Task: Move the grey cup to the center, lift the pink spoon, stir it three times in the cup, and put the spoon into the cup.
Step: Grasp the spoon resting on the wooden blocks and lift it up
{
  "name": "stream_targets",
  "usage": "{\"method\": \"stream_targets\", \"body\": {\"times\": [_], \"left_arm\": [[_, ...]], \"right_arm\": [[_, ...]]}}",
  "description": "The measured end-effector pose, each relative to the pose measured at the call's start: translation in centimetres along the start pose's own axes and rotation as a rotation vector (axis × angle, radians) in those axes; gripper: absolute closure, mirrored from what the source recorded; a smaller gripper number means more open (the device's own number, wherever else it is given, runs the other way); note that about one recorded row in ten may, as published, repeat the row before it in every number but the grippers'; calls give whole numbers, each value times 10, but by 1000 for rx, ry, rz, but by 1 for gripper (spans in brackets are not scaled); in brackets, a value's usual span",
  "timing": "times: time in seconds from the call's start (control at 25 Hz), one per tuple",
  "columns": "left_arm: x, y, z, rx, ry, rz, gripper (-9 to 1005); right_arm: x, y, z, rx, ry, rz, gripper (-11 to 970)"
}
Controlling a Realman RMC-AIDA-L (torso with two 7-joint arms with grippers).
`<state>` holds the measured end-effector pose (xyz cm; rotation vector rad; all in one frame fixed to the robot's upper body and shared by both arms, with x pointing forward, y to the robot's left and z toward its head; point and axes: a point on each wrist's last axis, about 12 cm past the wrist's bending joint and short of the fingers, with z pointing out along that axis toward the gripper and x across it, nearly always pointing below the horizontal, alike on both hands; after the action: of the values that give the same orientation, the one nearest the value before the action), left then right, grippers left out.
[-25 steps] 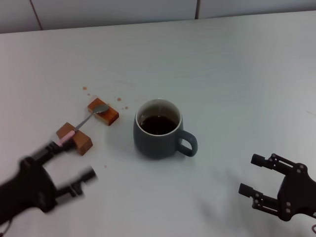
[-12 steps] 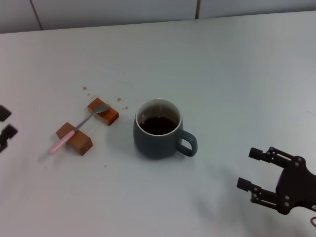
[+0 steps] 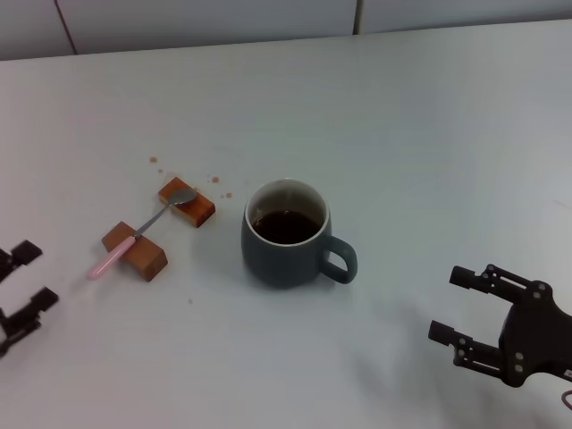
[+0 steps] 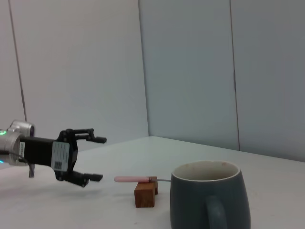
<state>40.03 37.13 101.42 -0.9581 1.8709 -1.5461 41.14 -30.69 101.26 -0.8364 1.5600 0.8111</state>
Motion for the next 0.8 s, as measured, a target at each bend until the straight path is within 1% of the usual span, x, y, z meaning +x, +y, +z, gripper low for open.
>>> {"method": "stream_targets", "body": {"times": [0.04,0.12,0.24,0.48,0.68,0.8], "left_arm": [[4,3,4,-17,20,-36,147],[6,4,6,-24,27,-50,152],[9,6,15,-23,38,-73,159],[11,7,30,-26,47,-88,173],[10,5,42,-20,60,-89,186],[10,4,44,-20,61,-91,193]], "right_arm": [[0,0,0,0,0,-1,214],[0,0,0,0,0,-1,214],[0,-1,0,0,0,-2,213],[-1,-1,0,5,-3,-2,213],[-2,-4,0,8,0,-4,213],[-3,-7,0,7,6,7,214]]}}
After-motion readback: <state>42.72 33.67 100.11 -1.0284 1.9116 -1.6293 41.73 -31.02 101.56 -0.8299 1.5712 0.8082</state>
